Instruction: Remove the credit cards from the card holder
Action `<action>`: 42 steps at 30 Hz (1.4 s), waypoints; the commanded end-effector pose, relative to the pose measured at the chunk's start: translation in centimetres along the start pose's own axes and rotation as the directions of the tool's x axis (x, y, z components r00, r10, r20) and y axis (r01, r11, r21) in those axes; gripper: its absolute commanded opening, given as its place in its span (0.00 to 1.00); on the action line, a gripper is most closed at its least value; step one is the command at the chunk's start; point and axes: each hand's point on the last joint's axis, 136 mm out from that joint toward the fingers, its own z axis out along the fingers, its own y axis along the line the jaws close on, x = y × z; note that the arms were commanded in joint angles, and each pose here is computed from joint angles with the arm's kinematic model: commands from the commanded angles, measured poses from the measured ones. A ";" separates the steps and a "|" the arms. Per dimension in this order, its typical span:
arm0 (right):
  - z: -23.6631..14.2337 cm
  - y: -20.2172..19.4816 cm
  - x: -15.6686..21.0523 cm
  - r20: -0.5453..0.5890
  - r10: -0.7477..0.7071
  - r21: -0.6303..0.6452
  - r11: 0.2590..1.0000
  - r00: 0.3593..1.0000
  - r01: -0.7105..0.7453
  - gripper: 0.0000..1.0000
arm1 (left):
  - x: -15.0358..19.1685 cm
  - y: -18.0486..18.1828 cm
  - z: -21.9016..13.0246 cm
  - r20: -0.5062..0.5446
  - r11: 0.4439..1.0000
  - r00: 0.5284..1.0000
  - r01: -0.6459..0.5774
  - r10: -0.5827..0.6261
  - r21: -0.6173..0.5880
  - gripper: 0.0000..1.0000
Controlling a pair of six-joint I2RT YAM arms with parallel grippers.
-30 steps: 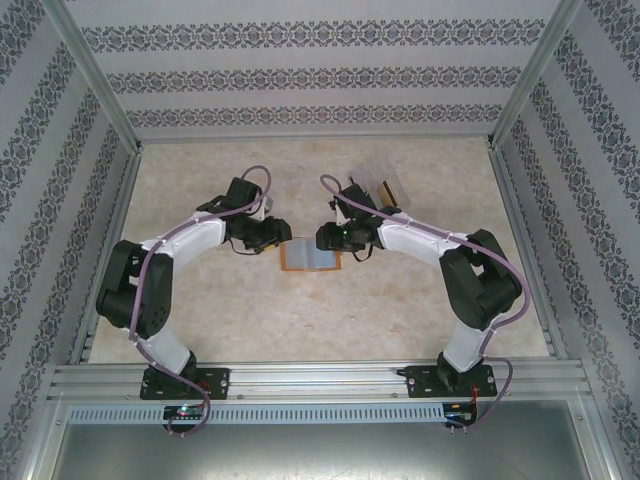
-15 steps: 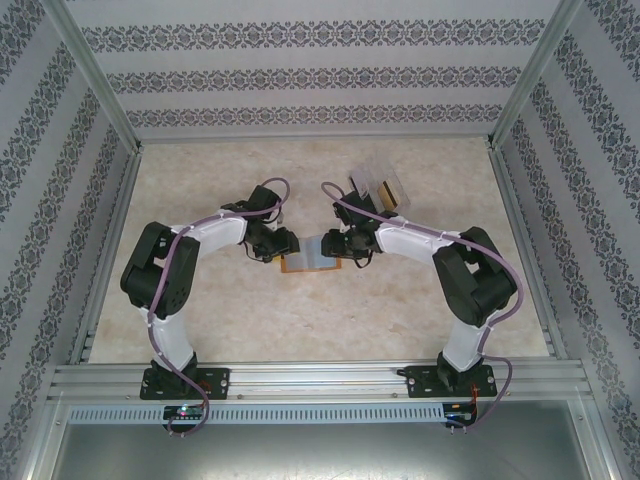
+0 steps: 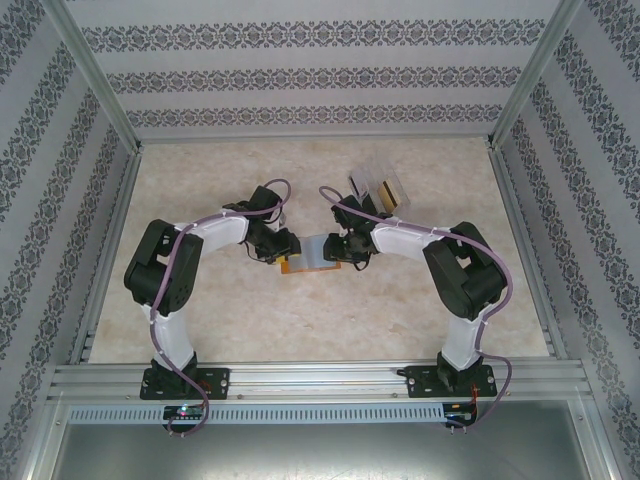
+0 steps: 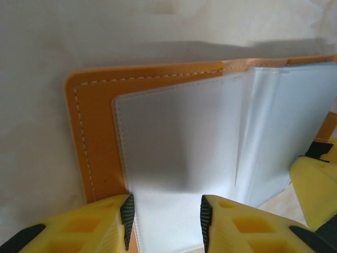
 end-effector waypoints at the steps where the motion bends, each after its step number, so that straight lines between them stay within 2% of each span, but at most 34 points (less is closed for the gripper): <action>1: 1.0 0.7 1.1 -0.044 -0.001 -0.024 1.000 0.999 0.000 0.36 | 0.2 -0.8 1.1 -0.029 0.999 0.999 -0.025 0.026 0.034 0.35; 8: 0.2 1.5 0.7 -0.025 -0.017 -0.051 0.999 1.000 0.016 0.31 | 0.1 -1.9 1.1 -0.035 0.995 0.998 -0.044 0.047 0.087 0.21; 15: -1.4 1.7 -0.3 0.026 -0.038 -0.044 0.998 0.999 0.039 0.29 | 0.1 -1.1 0.5 -0.021 0.997 0.998 -0.067 0.067 0.029 0.18; 18: -1.9 1.6 -0.5 0.043 -0.040 -0.033 0.999 0.998 0.041 0.29 | 0.0 -1.4 -0.6 0.002 0.996 0.996 -0.091 0.091 0.020 0.22; 25: -3.3 2.1 -1.0 0.090 -0.046 -0.054 0.997 0.995 0.051 0.30 | -1.3 -1.5 -4.9 0.114 0.992 0.985 -0.123 0.126 -0.031 0.37; 28: -5.0 1.9 -1.7 0.156 -0.055 -0.039 0.997 0.986 0.062 0.37 | -2.2 -0.6 -7.4 0.184 0.992 0.976 -0.105 0.116 -0.064 0.50; 33: -10.3 0.2 -3.5 0.329 -0.114 0.079 0.993 0.938 0.093 0.58 | -3.9 1.8 -13.4 0.366 0.980 0.923 -0.054 0.122 -0.190 0.67; 39: -18.7 -4.5 -5.6 0.558 -0.209 0.294 0.955 0.803 0.044 0.83 | -4.8 6.3 -21.5 0.602 0.917 0.780 0.098 0.171 -0.386 0.98; 42: -22.7 -8.4 -5.9 0.650 -0.206 0.370 0.927 0.731 -0.067 0.97 | -4.3 9.0 -25.1 0.693 0.862 0.692 0.210 0.203 -0.462 0.99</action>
